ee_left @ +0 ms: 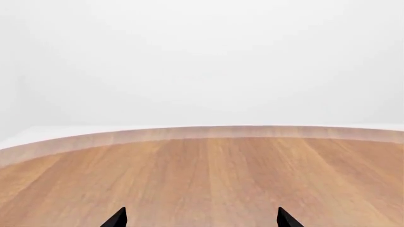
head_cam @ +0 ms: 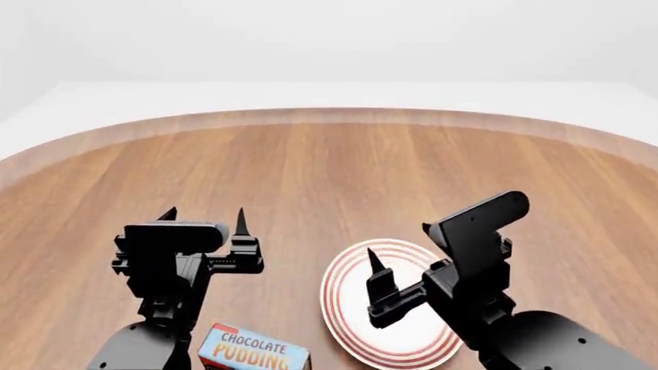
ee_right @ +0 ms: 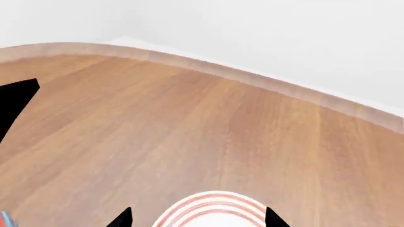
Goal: Put the chocolate pudding to the right of the plate.
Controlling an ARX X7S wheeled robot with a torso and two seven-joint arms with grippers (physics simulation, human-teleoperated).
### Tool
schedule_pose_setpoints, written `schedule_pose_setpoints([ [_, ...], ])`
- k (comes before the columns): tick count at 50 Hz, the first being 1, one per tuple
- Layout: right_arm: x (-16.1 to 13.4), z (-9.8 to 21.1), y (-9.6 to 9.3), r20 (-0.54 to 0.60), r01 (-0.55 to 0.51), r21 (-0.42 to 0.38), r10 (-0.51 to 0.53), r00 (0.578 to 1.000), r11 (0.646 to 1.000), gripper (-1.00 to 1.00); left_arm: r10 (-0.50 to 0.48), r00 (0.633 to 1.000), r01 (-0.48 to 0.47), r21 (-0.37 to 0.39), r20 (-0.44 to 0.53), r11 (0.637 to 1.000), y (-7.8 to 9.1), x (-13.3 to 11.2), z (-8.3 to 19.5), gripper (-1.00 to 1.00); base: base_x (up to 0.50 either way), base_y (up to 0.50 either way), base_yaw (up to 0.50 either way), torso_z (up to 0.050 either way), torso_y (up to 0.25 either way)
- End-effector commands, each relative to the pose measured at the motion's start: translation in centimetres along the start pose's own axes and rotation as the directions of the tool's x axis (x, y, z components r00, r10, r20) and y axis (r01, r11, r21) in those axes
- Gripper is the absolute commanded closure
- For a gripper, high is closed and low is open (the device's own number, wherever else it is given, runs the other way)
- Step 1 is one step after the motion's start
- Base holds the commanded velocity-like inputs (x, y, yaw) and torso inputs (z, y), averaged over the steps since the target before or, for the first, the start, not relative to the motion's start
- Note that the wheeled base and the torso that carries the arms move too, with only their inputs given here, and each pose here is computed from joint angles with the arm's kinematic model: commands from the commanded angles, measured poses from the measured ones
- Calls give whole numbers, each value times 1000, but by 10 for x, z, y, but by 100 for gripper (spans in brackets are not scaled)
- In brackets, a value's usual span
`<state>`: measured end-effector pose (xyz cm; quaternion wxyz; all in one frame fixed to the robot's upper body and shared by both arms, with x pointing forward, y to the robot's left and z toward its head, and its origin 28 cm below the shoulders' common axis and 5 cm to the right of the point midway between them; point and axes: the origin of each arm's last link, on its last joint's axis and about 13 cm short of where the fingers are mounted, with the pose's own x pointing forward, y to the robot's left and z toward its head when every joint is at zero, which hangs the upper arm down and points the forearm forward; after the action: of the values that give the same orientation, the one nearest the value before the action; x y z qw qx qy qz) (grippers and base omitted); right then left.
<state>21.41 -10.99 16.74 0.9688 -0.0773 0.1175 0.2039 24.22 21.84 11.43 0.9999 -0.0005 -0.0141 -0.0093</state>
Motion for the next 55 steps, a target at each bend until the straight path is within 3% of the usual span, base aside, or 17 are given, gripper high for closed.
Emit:
schedule_pose_setpoints([
  [1,-14,6,-4,-124,-157,-56,149,981,986,-100,2,1000,-2,-2,-3,1000,0,1,0,-100,0,0,0,0,0],
  [8,-15,0,-1,-192,-268,-78,249,949,960,-100,4,1000,-4,-2,-2,1000,1,1,0,-100,0,0,0,0,0],
  [11,-11,1,-5,-201,-258,-45,244,949,965,-100,3,1000,-3,-2,-1,1000,1,0,1,-100,0,0,0,0,0],
  [15,-10,0,-5,-215,-333,-5,325,921,943,-100,4,1000,-4,0,-4,1000,1,1,0,-100,0,0,0,0,0],
  [37,12,-9,12,-329,-485,23,465,822,874,-100,7,1000,-7,5,-2,1000,0,2,1,-100,0,0,0,0,0],
  [55,22,-3,24,-354,-560,6,526,774,829,-100,10,1000,-10,1,-4,1000,0,3,2,-100,0,0,0,0,0],
])
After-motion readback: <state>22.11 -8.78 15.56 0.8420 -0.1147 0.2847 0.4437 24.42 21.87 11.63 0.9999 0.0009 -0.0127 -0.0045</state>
